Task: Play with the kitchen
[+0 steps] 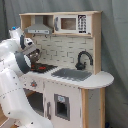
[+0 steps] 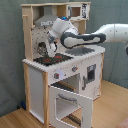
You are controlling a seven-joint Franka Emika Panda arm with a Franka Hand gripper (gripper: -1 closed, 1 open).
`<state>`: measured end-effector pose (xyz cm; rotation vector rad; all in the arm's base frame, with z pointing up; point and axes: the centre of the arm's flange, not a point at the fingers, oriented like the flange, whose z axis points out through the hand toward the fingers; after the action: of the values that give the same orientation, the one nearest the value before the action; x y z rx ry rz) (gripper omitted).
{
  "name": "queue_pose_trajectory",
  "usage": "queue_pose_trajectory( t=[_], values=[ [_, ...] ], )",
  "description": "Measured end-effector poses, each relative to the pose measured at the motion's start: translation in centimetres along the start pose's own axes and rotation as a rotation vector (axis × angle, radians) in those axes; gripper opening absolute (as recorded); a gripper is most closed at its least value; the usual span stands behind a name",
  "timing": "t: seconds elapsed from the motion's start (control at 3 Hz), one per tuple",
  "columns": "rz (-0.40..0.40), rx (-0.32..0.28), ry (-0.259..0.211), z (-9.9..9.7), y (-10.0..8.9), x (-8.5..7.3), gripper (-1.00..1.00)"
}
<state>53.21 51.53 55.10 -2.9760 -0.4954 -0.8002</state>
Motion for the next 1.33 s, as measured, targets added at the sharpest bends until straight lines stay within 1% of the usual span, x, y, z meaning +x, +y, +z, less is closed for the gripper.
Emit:
queue_pose_trajectory(
  t=[0.33,0.67,1.0,1.33],
  values=[
    [-0.02,0.011,-0.012,-0.1,-0.7,0.4,-1.0],
    [-0.042,0.016,-0.044,-1.3,-1.0,0.7,-1.0],
    [-0.063,0.002,-0.103,-2.6,-1.0,0.4,-1.0],
    [-0.091,-0.029,-0.195,-1.8,-0.5,-0.6,-1.0]
  ],
)
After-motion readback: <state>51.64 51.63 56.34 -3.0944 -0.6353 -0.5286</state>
